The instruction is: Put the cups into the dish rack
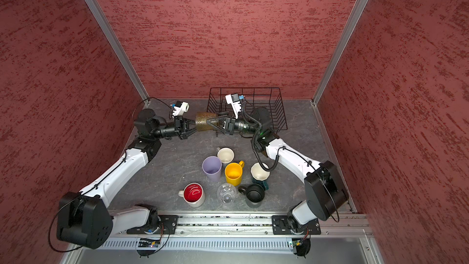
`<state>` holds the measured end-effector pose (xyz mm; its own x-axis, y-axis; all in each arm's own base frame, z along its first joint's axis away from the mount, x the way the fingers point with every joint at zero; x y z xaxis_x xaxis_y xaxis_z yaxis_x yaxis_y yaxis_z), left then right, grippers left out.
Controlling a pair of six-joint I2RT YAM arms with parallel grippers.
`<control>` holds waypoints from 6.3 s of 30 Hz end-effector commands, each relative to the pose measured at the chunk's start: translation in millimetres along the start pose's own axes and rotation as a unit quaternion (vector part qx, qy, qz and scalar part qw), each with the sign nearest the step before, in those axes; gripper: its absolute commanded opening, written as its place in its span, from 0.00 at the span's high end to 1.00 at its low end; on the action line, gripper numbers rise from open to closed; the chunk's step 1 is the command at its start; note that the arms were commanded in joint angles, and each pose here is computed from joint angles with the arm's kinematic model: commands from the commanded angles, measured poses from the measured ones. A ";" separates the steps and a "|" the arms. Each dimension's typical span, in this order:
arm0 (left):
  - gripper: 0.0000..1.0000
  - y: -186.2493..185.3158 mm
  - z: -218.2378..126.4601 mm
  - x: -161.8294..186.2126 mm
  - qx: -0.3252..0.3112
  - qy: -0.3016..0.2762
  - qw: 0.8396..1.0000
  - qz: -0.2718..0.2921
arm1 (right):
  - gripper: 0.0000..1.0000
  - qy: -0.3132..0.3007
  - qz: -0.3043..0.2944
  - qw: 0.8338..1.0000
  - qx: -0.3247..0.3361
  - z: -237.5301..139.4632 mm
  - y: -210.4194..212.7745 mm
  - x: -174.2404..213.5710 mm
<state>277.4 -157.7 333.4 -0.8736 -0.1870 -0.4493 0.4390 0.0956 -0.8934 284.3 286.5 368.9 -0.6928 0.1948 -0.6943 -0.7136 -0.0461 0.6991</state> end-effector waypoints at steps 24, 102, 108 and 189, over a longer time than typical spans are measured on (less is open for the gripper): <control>0.00 -5.8 -56.9 -14.8 -0.067 -0.082 0.994 0.030 | 0.76 -0.084 -0.092 0.978 0.169 -20.3 35.3 -49.2; 0.00 -12.8 -168.1 -11.6 -0.323 -0.298 0.896 0.063 | 0.80 -0.036 -0.024 0.632 0.774 -247.2 -378.5 -141.9; 0.00 -12.6 -168.3 -11.0 -0.324 -0.301 0.895 0.062 | 0.69 -0.036 -0.028 0.628 0.777 -250.6 -386.9 -139.1; 0.52 87.4 -53.6 191.6 -0.621 0.269 0.735 -0.034 | 0.02 -0.141 -0.009 0.840 0.523 -172.3 -86.1 -101.9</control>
<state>140.6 -134.5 173.5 -0.9871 0.1430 -0.0721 0.1499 0.9834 -0.1022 404.5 99.2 338.9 -0.5446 0.4103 -0.7315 -0.1066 0.8313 0.5456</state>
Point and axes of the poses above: each gripper's point midway between its finger pads, its own z axis out along the fingers, its own y axis along the line the jaws close on, x = y × z, the point moved 6 cm from there along -z, back along the fingers, and after that the axes turned 9 degrees about z, right-handed, at the moved point
